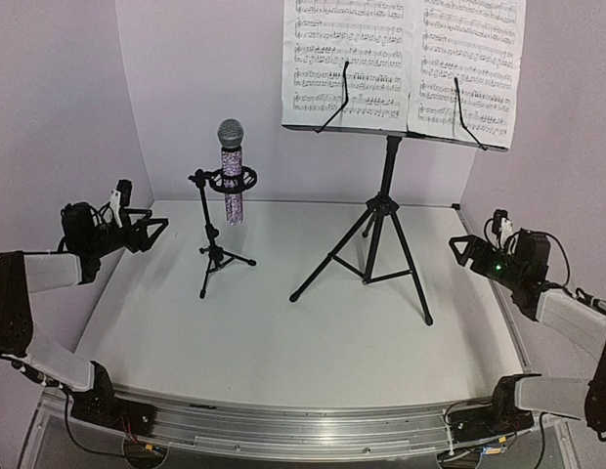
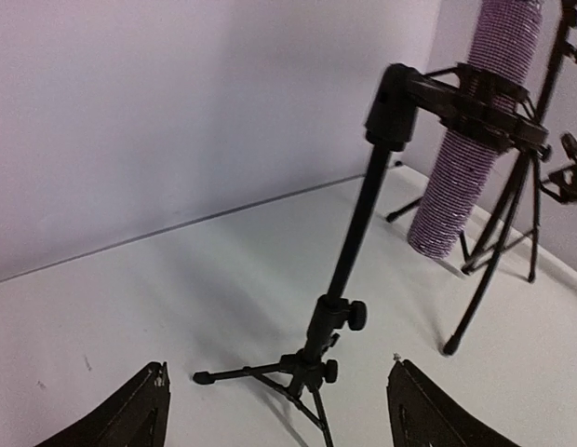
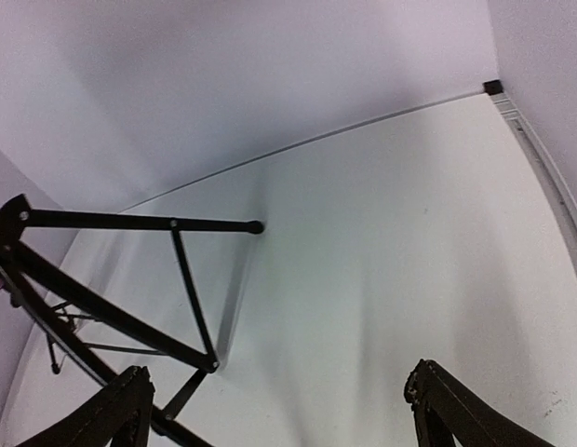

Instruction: Pack up the instrument practice props

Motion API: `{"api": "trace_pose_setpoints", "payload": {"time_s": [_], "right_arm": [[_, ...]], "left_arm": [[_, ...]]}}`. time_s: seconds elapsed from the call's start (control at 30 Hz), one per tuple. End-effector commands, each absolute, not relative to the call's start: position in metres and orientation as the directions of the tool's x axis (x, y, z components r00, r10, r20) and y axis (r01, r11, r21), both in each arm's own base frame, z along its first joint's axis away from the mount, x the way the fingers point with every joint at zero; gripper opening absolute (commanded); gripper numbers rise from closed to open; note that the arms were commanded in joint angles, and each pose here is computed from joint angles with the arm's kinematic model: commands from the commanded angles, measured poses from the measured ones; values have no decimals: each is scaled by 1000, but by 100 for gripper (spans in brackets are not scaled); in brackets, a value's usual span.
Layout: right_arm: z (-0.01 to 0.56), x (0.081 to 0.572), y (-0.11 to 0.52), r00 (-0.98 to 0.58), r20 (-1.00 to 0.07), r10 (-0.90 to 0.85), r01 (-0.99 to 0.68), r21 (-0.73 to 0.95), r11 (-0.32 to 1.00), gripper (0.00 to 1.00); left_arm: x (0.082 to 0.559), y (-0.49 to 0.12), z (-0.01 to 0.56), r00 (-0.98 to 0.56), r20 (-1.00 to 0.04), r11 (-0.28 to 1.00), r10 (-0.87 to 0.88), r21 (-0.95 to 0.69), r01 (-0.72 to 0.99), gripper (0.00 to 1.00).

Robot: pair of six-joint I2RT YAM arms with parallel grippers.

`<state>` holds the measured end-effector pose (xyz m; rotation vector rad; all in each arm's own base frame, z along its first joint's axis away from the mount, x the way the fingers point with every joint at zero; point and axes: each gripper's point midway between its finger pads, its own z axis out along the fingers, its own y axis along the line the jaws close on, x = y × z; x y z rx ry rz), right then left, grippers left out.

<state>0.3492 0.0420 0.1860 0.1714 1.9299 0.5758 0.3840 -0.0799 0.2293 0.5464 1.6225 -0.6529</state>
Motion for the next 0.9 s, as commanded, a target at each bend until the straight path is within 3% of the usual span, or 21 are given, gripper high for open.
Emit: {"api": "trace_pose_setpoints", "payload": {"time_s": [0.0, 0.2, 0.37, 0.53, 0.67, 0.87], "right_arm": [[227, 339, 70, -448, -828, 337, -308, 497, 811, 92], [253, 336, 79, -405, -861, 307, -382, 465, 799, 92], [259, 335, 84, -398, -870, 292, -409, 453, 792, 91], [264, 336, 86, -389, -876, 286, -419, 445, 792, 90], [268, 335, 90, -382, -880, 282, -430, 439, 789, 90], [272, 336, 91, -379, -883, 278, -432, 435, 790, 90]], "left_arm": [[374, -124, 242, -21, -995, 430, 99, 24, 903, 77], [426, -152, 271, 44, -995, 344, 93, 73, 936, 73], [424, -173, 264, 111, -986, 209, 128, 136, 968, 71], [437, -192, 267, 99, -989, 179, 113, 118, 977, 66], [443, -193, 268, 80, -992, 170, 97, 96, 981, 52], [440, -193, 268, 68, -993, 163, 93, 82, 983, 11]]}}
